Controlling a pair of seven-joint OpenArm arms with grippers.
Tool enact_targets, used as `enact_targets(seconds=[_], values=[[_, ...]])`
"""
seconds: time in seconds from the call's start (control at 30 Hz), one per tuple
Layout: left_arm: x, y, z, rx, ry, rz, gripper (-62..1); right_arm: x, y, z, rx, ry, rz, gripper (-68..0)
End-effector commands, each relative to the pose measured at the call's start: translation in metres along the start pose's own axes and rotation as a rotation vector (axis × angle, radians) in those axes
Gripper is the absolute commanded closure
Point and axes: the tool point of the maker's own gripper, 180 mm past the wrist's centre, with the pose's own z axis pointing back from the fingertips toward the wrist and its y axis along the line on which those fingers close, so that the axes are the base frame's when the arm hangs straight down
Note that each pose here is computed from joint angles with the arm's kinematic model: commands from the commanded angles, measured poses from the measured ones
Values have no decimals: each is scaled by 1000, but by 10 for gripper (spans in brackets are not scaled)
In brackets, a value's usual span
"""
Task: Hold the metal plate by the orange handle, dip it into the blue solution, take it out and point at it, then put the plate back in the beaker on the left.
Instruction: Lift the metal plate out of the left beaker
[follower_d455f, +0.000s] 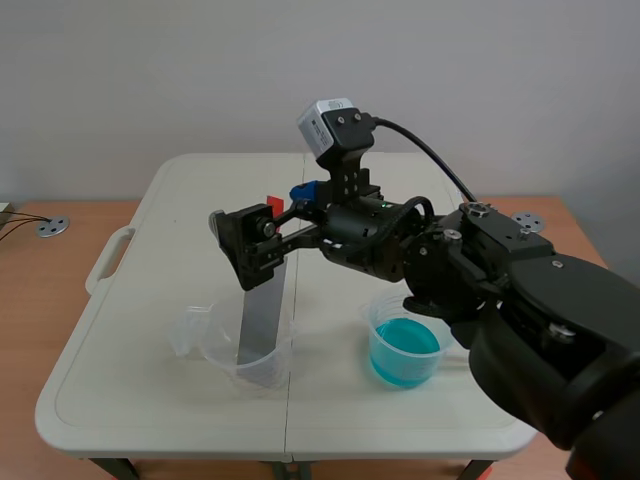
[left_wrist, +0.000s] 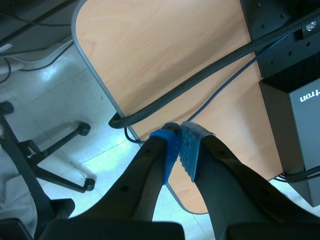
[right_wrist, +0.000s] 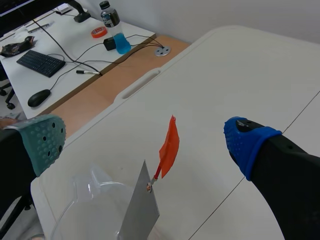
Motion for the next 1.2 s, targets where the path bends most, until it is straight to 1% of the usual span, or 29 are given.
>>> enact_targets(seconds=[0.0,0.1,0.27,0.43,0.57,0.67,0.7,0.8,0.97,1.17], values=[[5,-2,0,-10,-13,-3,-19,16,3,-5,25,-41,5,-663],[5,-2,0,-10,-13,-3,-19,12,6,-6,36,-26,-12,-663],[4,-2,0,-10,-12,-3,-19,12,8,-7,47,-29,-35,-663],[4,-2,0,-10,-12,-3,-19,9,14,-7,81,-7,-62,-663],[4,-2,0,-10,-12,-3,-19,7,15,-7,86,0,-83,-663],[4,-2,0,-10,-12,-3,-19,8,17,-7,97,0,-84,-661],[5,-2,0,-10,-13,-3,-19,7,17,-7,97,1,-84,-644],[5,-2,0,-10,-13,-3,-18,7,17,-7,97,4,-84,-563],[5,-2,0,-10,-13,-3,-19,6,17,-7,97,7,-84,-480],[5,-2,0,-10,-13,-3,-18,6,18,-7,106,7,-82,-350]])
